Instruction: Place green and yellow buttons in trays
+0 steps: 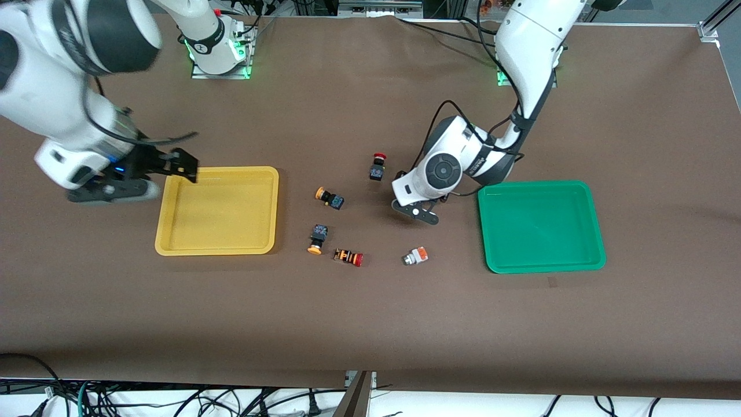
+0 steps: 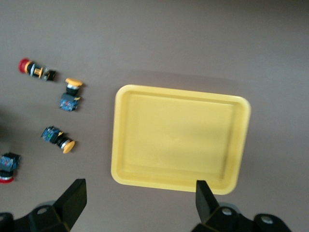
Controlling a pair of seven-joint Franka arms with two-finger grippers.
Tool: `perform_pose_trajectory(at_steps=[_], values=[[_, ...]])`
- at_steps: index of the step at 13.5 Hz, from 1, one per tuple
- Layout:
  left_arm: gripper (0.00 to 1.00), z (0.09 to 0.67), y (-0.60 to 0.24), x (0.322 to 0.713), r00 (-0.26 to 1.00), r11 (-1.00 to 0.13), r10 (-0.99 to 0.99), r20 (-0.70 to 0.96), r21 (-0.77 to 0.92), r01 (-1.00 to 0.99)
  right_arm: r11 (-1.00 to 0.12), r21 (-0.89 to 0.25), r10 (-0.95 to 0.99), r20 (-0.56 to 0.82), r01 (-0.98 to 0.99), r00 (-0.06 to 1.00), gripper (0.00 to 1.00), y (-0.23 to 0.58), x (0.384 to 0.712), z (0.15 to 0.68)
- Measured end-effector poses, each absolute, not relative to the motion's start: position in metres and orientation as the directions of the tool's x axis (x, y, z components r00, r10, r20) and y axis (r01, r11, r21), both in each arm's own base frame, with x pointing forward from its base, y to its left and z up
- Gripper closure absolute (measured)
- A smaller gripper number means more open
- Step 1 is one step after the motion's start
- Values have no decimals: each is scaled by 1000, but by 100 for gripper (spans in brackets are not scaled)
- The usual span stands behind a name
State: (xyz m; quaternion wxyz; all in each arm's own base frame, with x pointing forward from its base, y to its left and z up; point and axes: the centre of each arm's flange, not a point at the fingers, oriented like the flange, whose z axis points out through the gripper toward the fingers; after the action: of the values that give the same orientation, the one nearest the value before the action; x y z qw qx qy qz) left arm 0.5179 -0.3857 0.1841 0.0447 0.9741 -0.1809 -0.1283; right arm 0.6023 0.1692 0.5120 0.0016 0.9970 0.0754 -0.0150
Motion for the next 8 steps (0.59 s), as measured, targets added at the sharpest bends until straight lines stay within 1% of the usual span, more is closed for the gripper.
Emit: perform_pose_trajectory(at_steps=[2, 3, 4, 5, 6, 7, 8], values=[[19, 180, -387, 516, 894, -922, -386, -227, 104, -372, -976, 55, 208, -78, 213, 975, 0, 200, 602, 478], [32, 180, -387, 516, 891, -918, -396, -222, 93, -385, -971, 68, 223, -109, 231, 969, 0, 209, 604, 457], [41, 180, -387, 517, 888, -914, -405, -217, 82, -396, -968, 74, 229, -132, 240, 965, 0, 214, 607, 437], [53, 181, -387, 517, 885, -910, -413, -213, 74, -407, -968, 76, 228, -142, 240, 963, 0, 214, 610, 425], [62, 183, -390, 516, 880, -904, -427, -207, 64, -424, -968, 78, 225, -143, 237, 964, 0, 213, 613, 421], [67, 186, -392, 515, 872, -894, -446, -202, 48, -446, -969, 78, 222, -133, 233, 966, 0, 212, 615, 424], [67, 192, -394, 514, 865, -886, -459, -202, 33, -463, -971, 67, 219, -116, 227, 969, 0, 212, 618, 432]])
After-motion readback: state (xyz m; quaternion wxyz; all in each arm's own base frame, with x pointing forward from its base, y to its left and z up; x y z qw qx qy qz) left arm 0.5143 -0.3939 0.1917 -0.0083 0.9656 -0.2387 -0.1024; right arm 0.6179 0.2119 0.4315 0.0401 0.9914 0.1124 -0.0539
